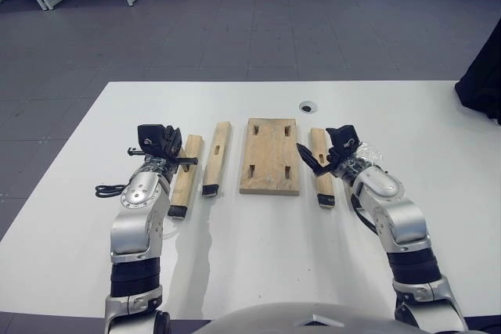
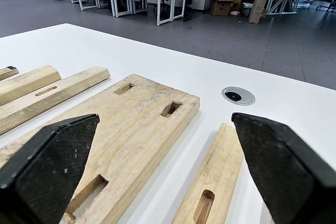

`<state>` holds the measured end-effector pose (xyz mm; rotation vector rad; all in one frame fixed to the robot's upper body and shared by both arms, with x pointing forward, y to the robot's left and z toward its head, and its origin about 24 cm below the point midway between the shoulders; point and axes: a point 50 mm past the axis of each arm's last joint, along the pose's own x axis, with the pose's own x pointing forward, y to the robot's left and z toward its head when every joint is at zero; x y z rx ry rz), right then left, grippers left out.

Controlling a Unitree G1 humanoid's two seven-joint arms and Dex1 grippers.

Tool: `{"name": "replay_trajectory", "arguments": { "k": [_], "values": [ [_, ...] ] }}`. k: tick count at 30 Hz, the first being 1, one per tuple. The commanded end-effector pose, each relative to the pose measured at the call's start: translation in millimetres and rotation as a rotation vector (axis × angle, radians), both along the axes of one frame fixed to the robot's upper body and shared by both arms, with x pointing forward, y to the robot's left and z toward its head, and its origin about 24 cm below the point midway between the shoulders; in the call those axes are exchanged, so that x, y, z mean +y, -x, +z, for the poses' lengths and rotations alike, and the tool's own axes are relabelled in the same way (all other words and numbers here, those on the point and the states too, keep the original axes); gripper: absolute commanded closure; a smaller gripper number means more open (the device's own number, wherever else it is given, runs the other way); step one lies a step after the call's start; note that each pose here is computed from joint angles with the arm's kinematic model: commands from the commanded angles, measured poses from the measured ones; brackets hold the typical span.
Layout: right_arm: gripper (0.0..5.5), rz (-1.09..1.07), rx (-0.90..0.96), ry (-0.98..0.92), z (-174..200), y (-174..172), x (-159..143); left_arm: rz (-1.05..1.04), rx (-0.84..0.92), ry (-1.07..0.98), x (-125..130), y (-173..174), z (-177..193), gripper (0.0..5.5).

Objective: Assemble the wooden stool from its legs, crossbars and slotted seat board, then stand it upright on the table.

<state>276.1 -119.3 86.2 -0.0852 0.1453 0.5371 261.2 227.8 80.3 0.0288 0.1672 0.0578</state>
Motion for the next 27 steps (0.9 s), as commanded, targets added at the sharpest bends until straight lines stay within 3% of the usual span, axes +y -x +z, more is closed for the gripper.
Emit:
{"name": "replay_trajectory", "arguments": {
  "k": [1, 5, 27],
  "values": [
    [0.85, 0.003, -0.023, 0.013, 2.9, -1.6, 0.4, 0.005, 0.093, 0.048, -2.5, 4.2, -20.9, 4.59],
    [0.85, 0.013, -0.032, 0.011, 2.9, -1.3, 2.9, -0.011, -0.003, 0.056, -7.5, -6.1, -3.5, 3.95],
    [0.85, 0.056, -0.108, -0.028, 8.2, 3.5, 12.2, 0.023, -0.209, 0.017, 11.0, -26.9, 51.0, 3.95]
  ]
}}
